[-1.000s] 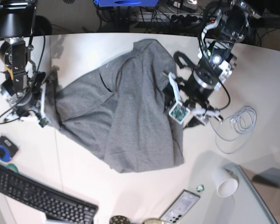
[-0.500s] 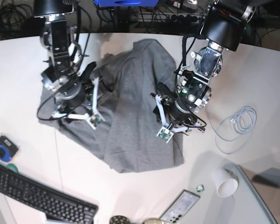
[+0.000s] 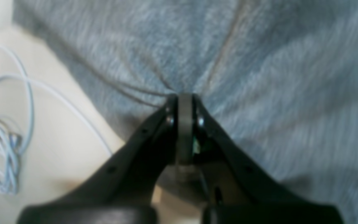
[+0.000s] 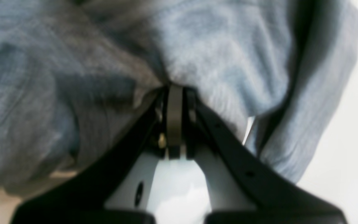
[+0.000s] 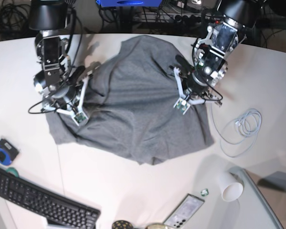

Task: Layout the t-shirt on the table in an organized manner, then fold the t-shirt properly
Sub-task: 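Grasp the shirt with both grippers and spread it apart, then release the shirt and raise both grippers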

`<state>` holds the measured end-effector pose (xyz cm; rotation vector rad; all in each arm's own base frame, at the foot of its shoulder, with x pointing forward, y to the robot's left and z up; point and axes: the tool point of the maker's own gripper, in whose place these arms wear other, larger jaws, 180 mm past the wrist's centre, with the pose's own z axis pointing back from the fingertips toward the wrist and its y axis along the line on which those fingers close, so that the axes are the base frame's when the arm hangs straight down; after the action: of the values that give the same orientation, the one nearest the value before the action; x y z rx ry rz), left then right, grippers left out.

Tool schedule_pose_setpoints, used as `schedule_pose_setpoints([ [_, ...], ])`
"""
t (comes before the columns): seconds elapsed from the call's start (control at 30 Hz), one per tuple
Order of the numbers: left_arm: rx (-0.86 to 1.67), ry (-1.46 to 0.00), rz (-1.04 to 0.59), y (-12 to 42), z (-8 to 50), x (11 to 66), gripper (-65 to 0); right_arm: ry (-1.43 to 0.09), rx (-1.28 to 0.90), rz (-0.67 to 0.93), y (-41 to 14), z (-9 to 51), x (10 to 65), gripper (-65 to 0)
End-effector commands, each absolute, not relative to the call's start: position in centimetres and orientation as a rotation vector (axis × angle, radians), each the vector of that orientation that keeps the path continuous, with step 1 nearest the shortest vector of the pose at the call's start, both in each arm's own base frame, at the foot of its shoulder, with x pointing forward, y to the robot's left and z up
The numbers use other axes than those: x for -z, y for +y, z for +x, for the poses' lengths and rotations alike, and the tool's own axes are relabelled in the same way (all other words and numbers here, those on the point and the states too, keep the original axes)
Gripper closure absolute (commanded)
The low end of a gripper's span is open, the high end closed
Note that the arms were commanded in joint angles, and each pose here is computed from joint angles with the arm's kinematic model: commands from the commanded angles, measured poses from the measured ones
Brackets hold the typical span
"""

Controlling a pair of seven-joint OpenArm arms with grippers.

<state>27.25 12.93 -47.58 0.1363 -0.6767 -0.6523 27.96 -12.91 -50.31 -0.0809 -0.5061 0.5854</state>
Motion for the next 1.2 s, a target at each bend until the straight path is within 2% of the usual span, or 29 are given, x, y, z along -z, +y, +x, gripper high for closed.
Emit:
schedule_pose_setpoints([
  [0.0,0.662,-0.719,0.13,12.3,27.7,46.4,0.0,-0.39,-0.602,-0.155,-15.4,26.7,51.5,-0.6],
  [0.23,0.65,-0.867,0.076,9.1,29.4,41.8,-1.5,-0.461,-0.608,-0.16,-16.8,32.9,50.4,-0.6],
  [0.4,0.626,-0.934,0.061,7.4,31.8,40.0,-20.6,-0.49,-0.597,-0.188,-18.7,37.3,48.5,-0.8],
  [0.57,0.565,-0.958,0.11,9.8,34.0,38.9,-38.2,-0.577,-0.599,-0.237,-20.0,40.0,45.4,-1.7],
  [0.63,0.493,-0.96,0.152,12.6,34.9,38.6,-43.3,-0.596,-0.6,-0.282,-20.5,39.8,43.9,-8.0],
  [0.73,0.371,-0.947,0.217,17.3,35.4,38.4,-50.4,-0.651,-0.561,-0.248,-19.0,38.0,41.2,-28.4],
  [0.83,0.318,-0.886,0.244,21.0,34.4,39.9,-51.7,-0.716,-0.431,-0.124,-17.7,35.2,39.3,-49.4],
  [0.87,0.311,-0.853,0.238,21.9,33.8,40.8,-51.7,-0.725,-0.396,-0.08,-17.2,34.1,39.1,-53.4],
  [0.9,0.311,-0.816,0.231,23.0,32.9,41.8,-51.7,-0.736,-0.356,-0.036,-16.5,33.0,39.0,-54.8],
  [0.97,0.322,-0.749,0.214,24.9,31.0,43.3,-51.0,-0.734,-0.264,0.04,-15.8,30.4,39.3,-54.2],
  [1.17,0.368,-0.672,0.186,26.6,27.2,44.5,-51.0,-0.641,-0.133,0.221,-13.8,22.8,41.3,-43.1],
])
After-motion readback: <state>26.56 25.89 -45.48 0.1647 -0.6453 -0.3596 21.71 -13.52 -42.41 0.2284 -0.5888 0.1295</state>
